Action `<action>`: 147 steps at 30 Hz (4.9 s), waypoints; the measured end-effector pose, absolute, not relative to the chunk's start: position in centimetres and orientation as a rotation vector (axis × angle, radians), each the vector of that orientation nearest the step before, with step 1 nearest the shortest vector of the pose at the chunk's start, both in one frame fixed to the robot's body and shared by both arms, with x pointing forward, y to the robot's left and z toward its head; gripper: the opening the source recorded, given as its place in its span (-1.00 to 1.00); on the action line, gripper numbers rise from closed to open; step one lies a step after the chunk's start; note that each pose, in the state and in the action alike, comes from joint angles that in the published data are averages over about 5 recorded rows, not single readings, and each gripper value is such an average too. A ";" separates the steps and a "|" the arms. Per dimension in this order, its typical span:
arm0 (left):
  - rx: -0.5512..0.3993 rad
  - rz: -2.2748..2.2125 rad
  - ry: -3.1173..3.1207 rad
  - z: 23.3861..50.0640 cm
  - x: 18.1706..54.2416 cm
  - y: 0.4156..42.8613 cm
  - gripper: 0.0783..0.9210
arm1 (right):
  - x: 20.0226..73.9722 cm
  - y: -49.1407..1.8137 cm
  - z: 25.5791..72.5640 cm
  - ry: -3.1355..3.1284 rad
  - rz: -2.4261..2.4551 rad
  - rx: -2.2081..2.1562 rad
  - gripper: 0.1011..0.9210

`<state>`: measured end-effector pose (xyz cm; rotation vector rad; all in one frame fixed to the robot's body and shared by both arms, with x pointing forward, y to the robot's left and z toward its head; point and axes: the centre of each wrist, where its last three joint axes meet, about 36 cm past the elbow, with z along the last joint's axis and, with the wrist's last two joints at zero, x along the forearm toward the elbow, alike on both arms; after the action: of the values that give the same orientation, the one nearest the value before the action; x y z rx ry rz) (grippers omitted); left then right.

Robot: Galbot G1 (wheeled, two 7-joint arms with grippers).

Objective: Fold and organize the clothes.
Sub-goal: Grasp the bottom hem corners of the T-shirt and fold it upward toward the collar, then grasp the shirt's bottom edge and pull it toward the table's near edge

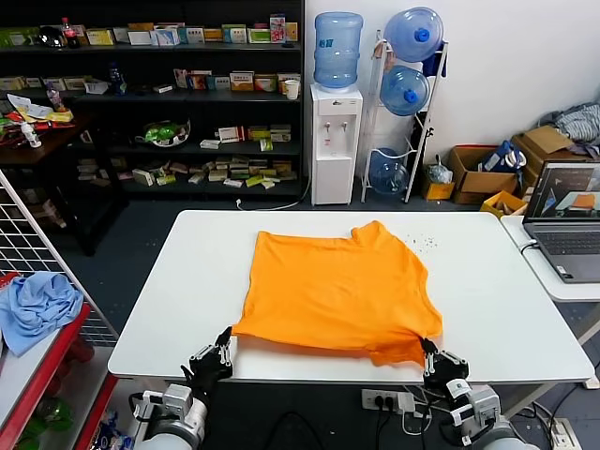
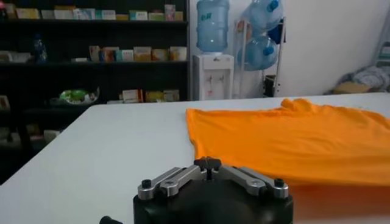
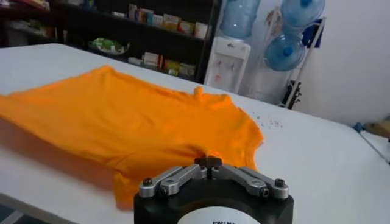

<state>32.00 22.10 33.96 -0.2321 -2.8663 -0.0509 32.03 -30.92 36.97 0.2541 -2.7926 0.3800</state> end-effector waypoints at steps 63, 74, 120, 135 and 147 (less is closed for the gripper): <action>-0.283 0.120 -2.763 32.1 40.7 19.6 0.76 | 40.9 -34.5 35.2 -2.603 0.186 0.086 0.76; -0.255 0.160 -2.686 31.6 41.4 19.3 0.76 | 41.6 -34.7 33.5 -2.565 0.182 0.075 0.66; -0.380 0.093 -2.597 33.8 34.7 22.5 -0.97 | 31.3 -37.6 37.1 -2.489 0.412 0.163 -0.94; -0.390 0.023 -2.553 34.5 29.8 22.4 -0.72 | 28.0 -37.4 37.8 -2.459 0.429 0.190 -0.61; -0.408 -0.026 -2.632 37.9 31.3 22.8 0.11 | 31.0 -37.1 41.4 -2.581 0.368 0.180 0.23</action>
<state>31.31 22.77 37.91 -0.4081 -2.6323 -0.0255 30.99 -37.13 41.36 0.1803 -2.5805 0.3679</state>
